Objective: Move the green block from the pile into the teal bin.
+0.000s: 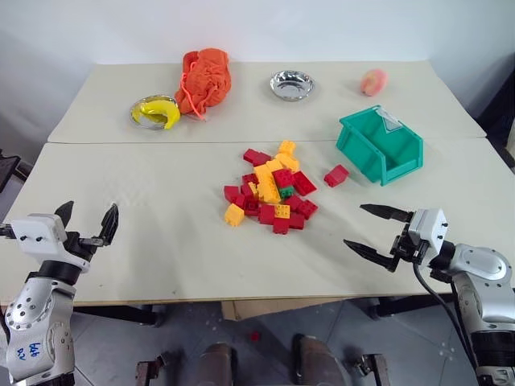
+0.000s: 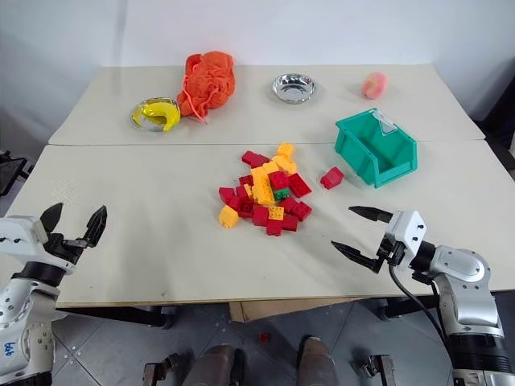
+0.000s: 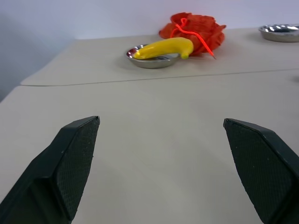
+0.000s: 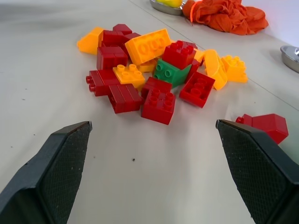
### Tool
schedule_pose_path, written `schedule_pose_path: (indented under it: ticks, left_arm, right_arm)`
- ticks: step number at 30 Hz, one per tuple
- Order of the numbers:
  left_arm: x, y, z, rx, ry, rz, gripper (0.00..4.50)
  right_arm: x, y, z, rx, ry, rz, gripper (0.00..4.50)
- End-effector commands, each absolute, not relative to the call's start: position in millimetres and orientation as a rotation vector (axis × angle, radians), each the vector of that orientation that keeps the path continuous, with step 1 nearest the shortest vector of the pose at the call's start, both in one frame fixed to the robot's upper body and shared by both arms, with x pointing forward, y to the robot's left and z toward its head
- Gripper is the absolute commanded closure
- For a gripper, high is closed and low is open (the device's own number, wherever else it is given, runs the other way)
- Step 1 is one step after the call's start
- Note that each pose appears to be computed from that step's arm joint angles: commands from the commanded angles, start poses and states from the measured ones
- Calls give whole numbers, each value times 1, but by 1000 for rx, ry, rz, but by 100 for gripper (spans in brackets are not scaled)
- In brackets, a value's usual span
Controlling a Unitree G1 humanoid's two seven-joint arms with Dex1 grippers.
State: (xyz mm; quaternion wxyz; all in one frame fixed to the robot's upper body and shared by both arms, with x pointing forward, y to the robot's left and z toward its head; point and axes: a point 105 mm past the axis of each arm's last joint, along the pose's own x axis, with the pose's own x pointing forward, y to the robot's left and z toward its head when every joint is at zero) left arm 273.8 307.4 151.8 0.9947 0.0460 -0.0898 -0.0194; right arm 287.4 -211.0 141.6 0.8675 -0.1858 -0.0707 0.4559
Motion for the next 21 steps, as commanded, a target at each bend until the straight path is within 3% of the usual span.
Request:
schedule_pose_path:
  ticks: [1,9,14,21]
  left_arm:
    - [274,295,170,159,-223,-126,0]
    - [257,222,170,269,-180,-713,0]
    - [248,200,159,341,-115,-936,0]
    - [264,192,160,355,-147,-968,0]
  right_arm:
    - [285,-207,147,-369,-183,963,4]
    - [289,-224,159,-389,-159,928,4]
    - [294,-226,158,-341,-61,973,165]
    - [314,-122,170,-316,-46,1201,408]
